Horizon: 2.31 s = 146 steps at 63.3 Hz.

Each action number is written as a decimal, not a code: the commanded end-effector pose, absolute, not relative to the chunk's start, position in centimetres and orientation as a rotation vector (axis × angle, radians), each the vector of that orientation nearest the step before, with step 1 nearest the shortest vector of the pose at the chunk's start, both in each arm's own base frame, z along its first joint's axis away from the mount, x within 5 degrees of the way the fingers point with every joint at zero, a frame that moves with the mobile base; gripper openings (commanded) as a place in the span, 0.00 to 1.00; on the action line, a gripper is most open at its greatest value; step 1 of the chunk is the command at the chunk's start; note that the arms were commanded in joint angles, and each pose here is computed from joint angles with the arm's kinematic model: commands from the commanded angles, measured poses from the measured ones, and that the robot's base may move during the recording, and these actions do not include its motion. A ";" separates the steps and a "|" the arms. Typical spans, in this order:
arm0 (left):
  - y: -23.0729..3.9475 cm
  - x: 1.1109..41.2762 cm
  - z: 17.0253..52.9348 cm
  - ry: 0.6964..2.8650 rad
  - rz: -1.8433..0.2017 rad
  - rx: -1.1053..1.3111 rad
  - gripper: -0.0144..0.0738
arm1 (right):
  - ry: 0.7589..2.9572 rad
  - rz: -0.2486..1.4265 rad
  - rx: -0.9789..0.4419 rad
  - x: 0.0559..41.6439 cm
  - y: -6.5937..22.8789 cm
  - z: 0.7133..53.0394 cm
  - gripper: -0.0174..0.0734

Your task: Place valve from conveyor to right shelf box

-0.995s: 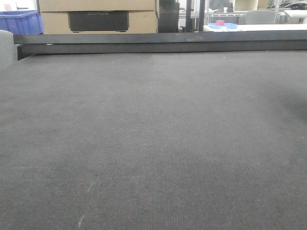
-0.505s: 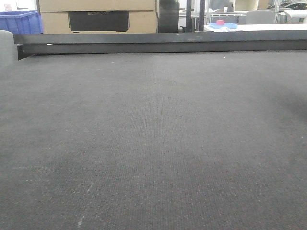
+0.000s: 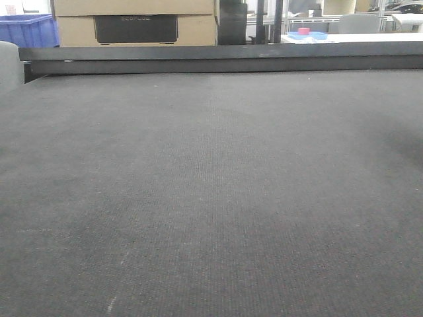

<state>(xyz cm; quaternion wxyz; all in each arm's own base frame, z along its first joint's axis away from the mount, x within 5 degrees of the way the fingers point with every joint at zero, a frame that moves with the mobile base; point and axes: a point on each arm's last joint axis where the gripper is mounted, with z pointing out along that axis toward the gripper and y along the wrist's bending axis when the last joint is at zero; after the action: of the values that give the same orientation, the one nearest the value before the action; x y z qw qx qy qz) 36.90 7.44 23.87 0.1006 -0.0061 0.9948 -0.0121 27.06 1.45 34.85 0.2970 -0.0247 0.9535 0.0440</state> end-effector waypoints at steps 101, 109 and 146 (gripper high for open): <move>1.6 20.6 47.9 2.123 0.044 0.090 0.04 | 2.143 0.100 -0.088 22.4 1.3 46.9 0.02; 1.6 20.6 48.0 2.116 0.045 0.089 0.04 | 2.143 0.100 -0.088 22.4 1.3 46.9 0.02; 1.6 20.6 48.0 2.115 0.046 0.089 0.04 | 2.139 0.100 -0.087 22.4 1.3 46.9 0.02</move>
<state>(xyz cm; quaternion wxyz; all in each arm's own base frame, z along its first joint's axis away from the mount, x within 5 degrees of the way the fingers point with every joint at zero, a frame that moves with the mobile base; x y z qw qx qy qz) 20.78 1.78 47.23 0.4625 0.0393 0.8855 0.0215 22.74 1.39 45.69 0.4417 -0.0346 0.8954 0.0442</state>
